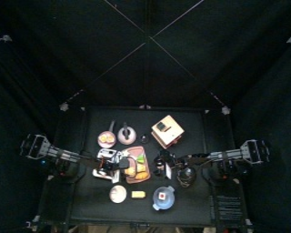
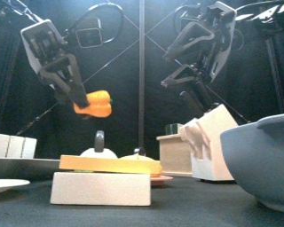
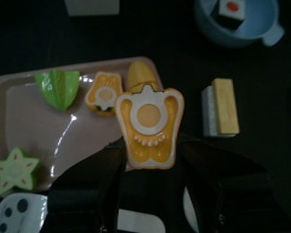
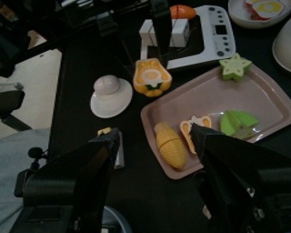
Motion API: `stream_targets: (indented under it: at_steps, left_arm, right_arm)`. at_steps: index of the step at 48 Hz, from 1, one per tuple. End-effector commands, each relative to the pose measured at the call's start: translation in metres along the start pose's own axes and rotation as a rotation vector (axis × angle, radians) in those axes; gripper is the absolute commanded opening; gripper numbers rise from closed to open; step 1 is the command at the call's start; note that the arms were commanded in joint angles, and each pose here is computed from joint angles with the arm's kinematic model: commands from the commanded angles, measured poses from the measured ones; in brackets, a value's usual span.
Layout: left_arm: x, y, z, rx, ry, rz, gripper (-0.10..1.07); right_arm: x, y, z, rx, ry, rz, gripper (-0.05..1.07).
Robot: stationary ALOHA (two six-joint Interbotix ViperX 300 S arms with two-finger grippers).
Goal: Grab squash half from other arm
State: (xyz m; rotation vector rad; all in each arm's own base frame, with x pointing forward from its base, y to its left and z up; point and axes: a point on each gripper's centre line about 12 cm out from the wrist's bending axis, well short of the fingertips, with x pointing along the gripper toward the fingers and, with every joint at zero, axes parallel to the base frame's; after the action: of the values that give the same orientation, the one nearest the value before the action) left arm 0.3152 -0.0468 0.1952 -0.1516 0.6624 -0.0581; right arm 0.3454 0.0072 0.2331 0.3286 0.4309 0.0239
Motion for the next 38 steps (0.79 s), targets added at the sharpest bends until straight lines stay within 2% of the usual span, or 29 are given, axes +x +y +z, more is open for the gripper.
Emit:
stream_targets:
  at_steps: [1,9,16,23,28,31,38]
  left_arm:
    - [-0.008,0.001,0.016,-0.005,-0.103,-0.026,0.79]
    - [-0.018,0.014,0.039,-0.028,-0.250,-0.034,0.79]
    - [-0.030,0.033,0.054,-0.048,-0.387,-0.022,0.79]
    - [-0.048,0.048,0.069,-0.038,-0.571,-0.024,0.79]
    - [-0.058,0.054,0.078,-0.004,-0.699,-0.033,0.79]
    - [-0.061,0.057,0.082,0.015,-0.750,-0.032,0.79]
    - [-0.065,0.061,0.092,0.056,-0.879,-0.017,0.79]
  right_arm:
    - [-0.007,-0.001,0.023,-0.019,-0.065,-0.001,0.95]
    - [-0.020,-0.014,0.045,-0.051,-0.125,-0.050,0.95]
    - [-0.043,-0.019,0.068,-0.107,-0.203,-0.084,0.95]
    - [-0.067,-0.017,0.086,-0.111,-0.288,-0.081,0.95]
    - [-0.078,-0.014,0.095,-0.106,-0.341,-0.050,0.95]
    - [-0.081,-0.013,0.099,-0.099,-0.370,-0.021,0.95]
    - [-0.079,-0.018,0.105,-0.017,-0.442,0.062,0.95]
